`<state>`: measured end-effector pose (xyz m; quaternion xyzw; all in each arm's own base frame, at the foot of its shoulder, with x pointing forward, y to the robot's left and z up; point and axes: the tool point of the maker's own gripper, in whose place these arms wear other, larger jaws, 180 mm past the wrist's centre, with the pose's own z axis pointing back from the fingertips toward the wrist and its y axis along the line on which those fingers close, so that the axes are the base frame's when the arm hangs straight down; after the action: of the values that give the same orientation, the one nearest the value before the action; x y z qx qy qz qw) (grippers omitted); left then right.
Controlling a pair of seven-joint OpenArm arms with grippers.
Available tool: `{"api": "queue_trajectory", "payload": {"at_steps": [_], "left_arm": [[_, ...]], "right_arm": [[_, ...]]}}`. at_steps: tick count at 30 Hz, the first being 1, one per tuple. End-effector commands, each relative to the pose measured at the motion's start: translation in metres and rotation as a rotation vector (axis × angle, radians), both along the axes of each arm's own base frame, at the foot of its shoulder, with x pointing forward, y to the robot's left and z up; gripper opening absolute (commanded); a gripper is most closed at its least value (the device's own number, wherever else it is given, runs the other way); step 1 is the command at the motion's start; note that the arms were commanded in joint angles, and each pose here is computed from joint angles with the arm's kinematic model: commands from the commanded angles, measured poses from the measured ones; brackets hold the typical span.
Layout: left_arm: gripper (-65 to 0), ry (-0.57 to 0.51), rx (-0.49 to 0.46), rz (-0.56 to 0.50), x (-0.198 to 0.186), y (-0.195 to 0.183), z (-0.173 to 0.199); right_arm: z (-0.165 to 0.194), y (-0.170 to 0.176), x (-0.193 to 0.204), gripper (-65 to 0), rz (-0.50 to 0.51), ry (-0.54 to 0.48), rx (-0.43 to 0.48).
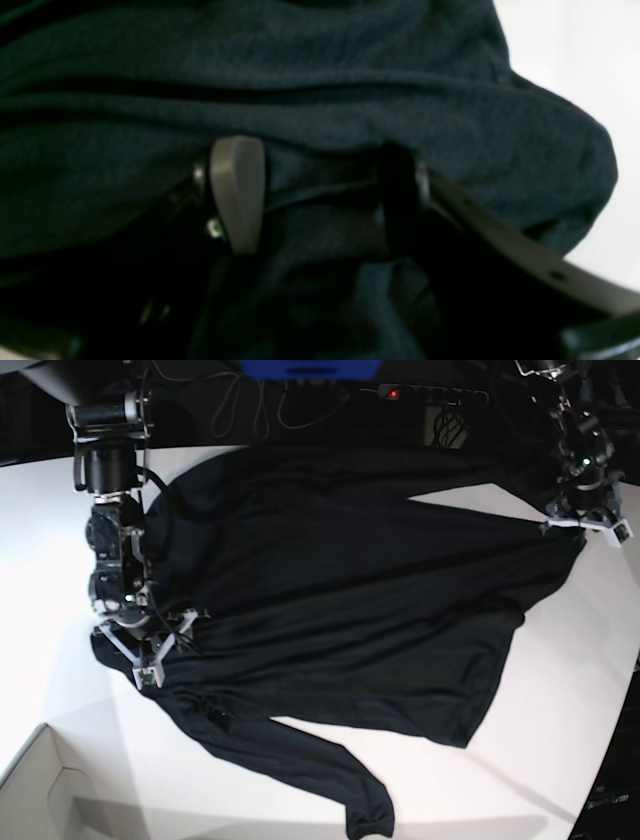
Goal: Layout the t-shirt on the table in an organized manner, then fold the t-shirt properly
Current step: 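Drag the shirt toward the robot with both grippers, flattening the body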
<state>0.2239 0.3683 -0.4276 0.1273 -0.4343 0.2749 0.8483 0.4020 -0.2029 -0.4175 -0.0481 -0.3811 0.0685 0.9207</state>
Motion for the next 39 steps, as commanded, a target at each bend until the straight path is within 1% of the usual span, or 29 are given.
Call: {"api": "queue_trajectory", "payload": {"at_steps": [1, 4, 6, 9, 12, 16, 18, 20, 22, 25, 30, 32, 33, 35, 37, 39], "left_arm": [[-38.7, -0.037, 0.043, 0.005, 0.005, 0.009, 0.019], [-38.7, -0.115, 0.086, -0.021, 0.021, 0.006, 0.052], [-38.7, -0.194, 0.119, -0.045, 0.037, 0.0, 0.082], [-38.7, -0.307, 0.157, -0.069, 0.058, -0.008, 0.125], [-38.7, -0.399, 0.148, -0.135, 0.088, -0.038, 0.151], [-38.8, -0.451, 0.109, -0.258, 0.129, -0.087, 0.162], [-38.8, -0.447, 0.075, -0.321, 0.146, -0.112, 0.155], [-38.8, -0.414, 0.034, -0.384, 0.167, -0.139, 0.139], [-38.8, -0.35, -0.002, -0.429, 0.185, -0.157, 0.113], [-38.8, -0.239, -0.052, -0.461, 0.208, -0.174, 0.07], [-38.7, -0.072, -0.119, -0.432, 0.235, -0.17, 0.02], [-38.6, -0.029, -0.14, -0.41, 0.242, -0.165, 0.009], [-38.6, -0.025, -0.14, -0.402, 0.246, -0.164, 0.005], [-38.7, -0.055, -0.118, -0.379, 0.248, -0.157, 0.0], [-38.7, -0.093, -0.071, -0.35, 0.245, -0.138, -0.003], [-38.7, -0.113, -0.046, -0.331, 0.241, -0.129, -0.009]], "right_arm": [[0.015, -0.005, 0.011, -28.1, -0.002, -0.041, -0.011], [0.017, -0.002, 0.012, -28.1, 0.001, -0.049, -0.006], [0.018, 0.0, 0.014, -28.1, 0.003, -0.053, -0.005], [0.04, 0.0, 0.024, -28.1, 0.005, -0.113, -0.01], [0.062, 0.002, 0.026, -28.1, 0.018, -0.176, -0.02], [0.08, 0.0, 0.018, -28.1, 0.032, -0.22, -0.046], [0.084, -0.003, 0.013, -28.1, 0.038, -0.231, -0.061], [0.083, -0.006, 0.007, -28.1, 0.042, -0.229, -0.076], [0.079, -0.012, -0.001, -28.1, 0.045, -0.216, -0.094], [0.072, -0.021, -0.017, -28.1, 0.055, -0.193, -0.126], [0.067, -0.036, -0.042, -28.1, 0.073, -0.163, -0.181], [0.067, -0.049, -0.052, -28.1, 0.045, -0.158, -0.193], [0.068, -0.057, -0.055, -28.1, 0.027, -0.157, -0.198], [0.068, -0.063, -0.058, -28.1, 0.01, -0.155, -0.2], [0.065, -0.069, -0.062, -28.1, -0.001, -0.143, -0.206], [0.06, -0.071, -0.065, -28.1, 0.012, -0.124, -0.204]]}}
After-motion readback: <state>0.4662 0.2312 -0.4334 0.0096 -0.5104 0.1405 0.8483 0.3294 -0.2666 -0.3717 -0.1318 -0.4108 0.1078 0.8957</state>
